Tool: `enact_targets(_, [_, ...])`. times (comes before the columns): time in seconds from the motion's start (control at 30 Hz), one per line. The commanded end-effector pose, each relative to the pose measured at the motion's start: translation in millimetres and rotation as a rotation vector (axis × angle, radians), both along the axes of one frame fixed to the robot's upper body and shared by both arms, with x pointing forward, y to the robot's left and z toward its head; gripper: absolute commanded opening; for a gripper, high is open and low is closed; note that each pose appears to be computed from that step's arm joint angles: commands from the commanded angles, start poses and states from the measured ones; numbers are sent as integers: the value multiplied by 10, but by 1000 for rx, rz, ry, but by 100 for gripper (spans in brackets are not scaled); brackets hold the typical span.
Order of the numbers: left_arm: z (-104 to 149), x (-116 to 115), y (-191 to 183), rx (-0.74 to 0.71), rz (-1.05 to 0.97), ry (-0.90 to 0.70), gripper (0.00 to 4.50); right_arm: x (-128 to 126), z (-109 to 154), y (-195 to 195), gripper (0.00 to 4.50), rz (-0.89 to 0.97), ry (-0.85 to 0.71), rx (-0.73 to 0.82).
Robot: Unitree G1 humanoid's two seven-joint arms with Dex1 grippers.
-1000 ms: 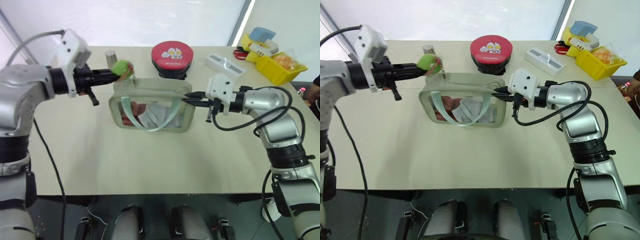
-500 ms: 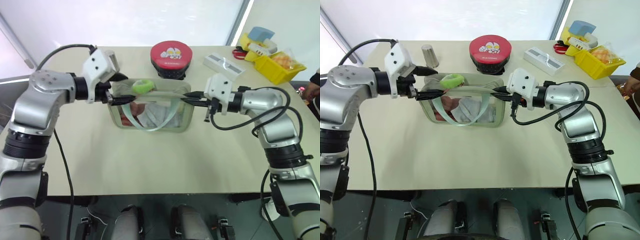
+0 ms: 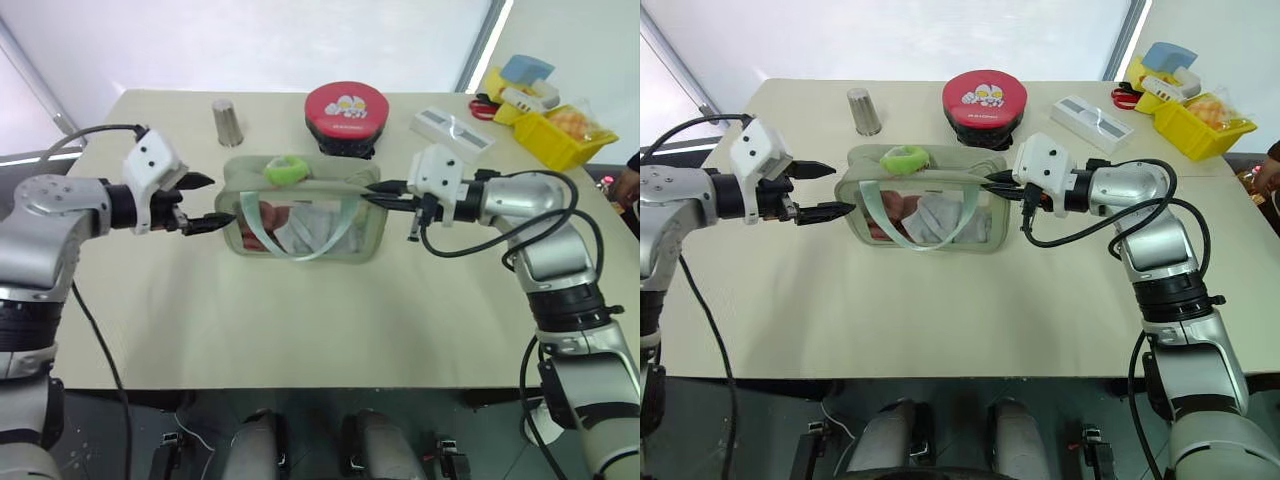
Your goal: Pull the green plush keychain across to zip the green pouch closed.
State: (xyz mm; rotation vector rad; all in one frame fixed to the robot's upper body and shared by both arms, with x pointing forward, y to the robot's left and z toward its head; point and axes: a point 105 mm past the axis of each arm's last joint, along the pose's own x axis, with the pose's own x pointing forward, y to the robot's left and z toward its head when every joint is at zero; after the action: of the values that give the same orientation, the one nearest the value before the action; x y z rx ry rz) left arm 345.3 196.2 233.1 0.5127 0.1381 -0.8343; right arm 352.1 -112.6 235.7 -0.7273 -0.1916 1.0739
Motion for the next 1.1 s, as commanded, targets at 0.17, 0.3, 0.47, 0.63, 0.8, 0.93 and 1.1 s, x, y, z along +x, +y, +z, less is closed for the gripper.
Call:
enact_targets(0.17, [100, -6, 35, 5, 0, -45, 100, -34, 138, 26, 0, 19, -45, 13])
enact_targets(0.3, [85, 17, 43, 1, 10, -38, 4, -41, 157, 32, 0, 19, -41, 26])
enact_targets(0.47, [77, 26, 44, 3, 13, -31, 4, -54, 194, 28, 0, 19, -21, 42])
enact_targets(0.63, [83, 3, 48, 14, 6, -29, 0, -50, 320, -109, 268, -10, -28, 12])
enact_targets(0.8, [93, -2, 63, 23, 5, -30, 0, -92, 626, -132, 315, -4, -55, 53])
enact_targets(0.93, [99, 13, 35, 23, 0, -33, 0, -210, 740, 290, 315, 113, -33, 159])
enact_targets(1.1, [95, 24, 8, 31, -9, -35, 0, -143, 667, 757, 315, 135, -24, 236])
